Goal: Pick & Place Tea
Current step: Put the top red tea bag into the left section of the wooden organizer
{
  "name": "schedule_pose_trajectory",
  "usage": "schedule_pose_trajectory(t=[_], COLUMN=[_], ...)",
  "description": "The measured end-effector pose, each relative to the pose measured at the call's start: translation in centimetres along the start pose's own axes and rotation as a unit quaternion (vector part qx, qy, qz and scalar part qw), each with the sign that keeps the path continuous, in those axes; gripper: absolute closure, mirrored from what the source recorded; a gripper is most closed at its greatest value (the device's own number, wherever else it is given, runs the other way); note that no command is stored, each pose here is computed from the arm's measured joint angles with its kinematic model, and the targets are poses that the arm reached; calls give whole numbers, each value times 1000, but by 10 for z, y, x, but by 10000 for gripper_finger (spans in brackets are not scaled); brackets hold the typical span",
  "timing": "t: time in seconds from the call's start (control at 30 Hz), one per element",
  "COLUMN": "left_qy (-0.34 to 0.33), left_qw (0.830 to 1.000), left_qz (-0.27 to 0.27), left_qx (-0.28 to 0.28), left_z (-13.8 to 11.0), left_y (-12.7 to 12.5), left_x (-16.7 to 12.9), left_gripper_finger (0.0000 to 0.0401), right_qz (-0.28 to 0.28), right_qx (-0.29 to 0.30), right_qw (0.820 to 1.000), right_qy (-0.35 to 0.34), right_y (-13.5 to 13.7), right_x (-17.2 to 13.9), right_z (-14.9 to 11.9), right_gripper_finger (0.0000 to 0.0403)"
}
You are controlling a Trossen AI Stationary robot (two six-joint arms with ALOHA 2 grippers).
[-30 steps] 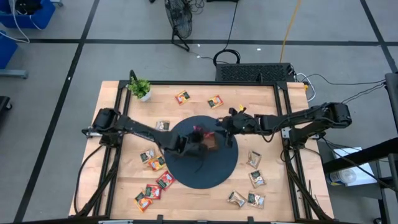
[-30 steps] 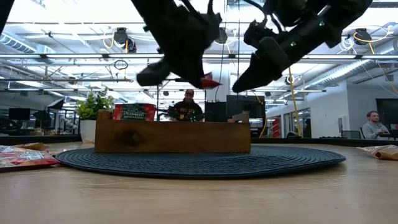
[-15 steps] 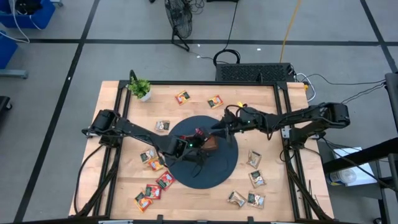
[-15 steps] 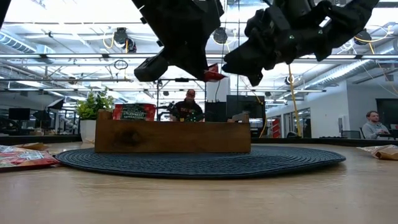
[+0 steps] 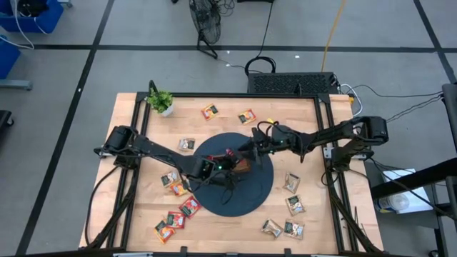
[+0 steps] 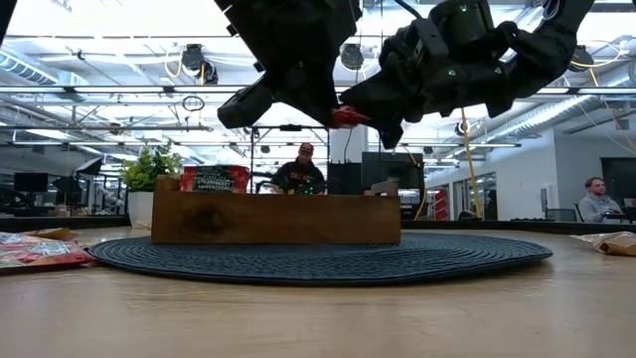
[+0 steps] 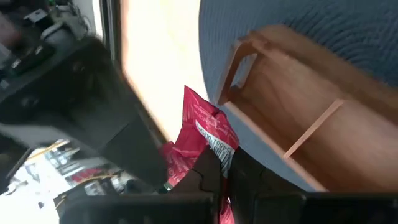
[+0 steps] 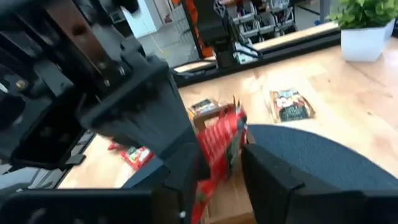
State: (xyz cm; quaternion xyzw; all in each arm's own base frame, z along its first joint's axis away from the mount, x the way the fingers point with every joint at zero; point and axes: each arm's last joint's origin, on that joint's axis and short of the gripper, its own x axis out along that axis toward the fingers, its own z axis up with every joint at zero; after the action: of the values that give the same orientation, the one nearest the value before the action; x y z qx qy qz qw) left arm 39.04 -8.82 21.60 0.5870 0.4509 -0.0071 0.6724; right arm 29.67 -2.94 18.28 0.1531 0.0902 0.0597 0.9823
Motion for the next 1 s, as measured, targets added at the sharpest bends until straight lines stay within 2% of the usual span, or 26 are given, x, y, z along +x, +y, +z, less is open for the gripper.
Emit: schedule_pose_trajectory(t=[0.1,0.17,0.37,0.57,0.7,1.0], left_qy=[-5,-6,-5,9,15,24], left_qw=[1000,1000,1000,1000,1000,1000], left_qz=[-5,-5,-6,2,5,9], left_qx=[-11,-13,-8,-4,1,10], left_z=[0,0,0,-1,-2,-2], left_y=[0,0,0,0,0,0], left_x=[1,0,0,1,0,0], left_gripper_finger=[388,383,392,382,392,392], right_qz=[14,23,43,21,16,27], right_qx=[-5,-13,-15,-7,-1,14], right_qw=[1000,1000,999,1000,1000,999], right_qy=[-4,3,27,20,24,28], right_y=[1,1,9,9,5,6], right_x=[0,0,2,2,1,1], right_z=[1,0,-5,-5,-5,-5], right_gripper_finger=[370,392,402,401,372,231])
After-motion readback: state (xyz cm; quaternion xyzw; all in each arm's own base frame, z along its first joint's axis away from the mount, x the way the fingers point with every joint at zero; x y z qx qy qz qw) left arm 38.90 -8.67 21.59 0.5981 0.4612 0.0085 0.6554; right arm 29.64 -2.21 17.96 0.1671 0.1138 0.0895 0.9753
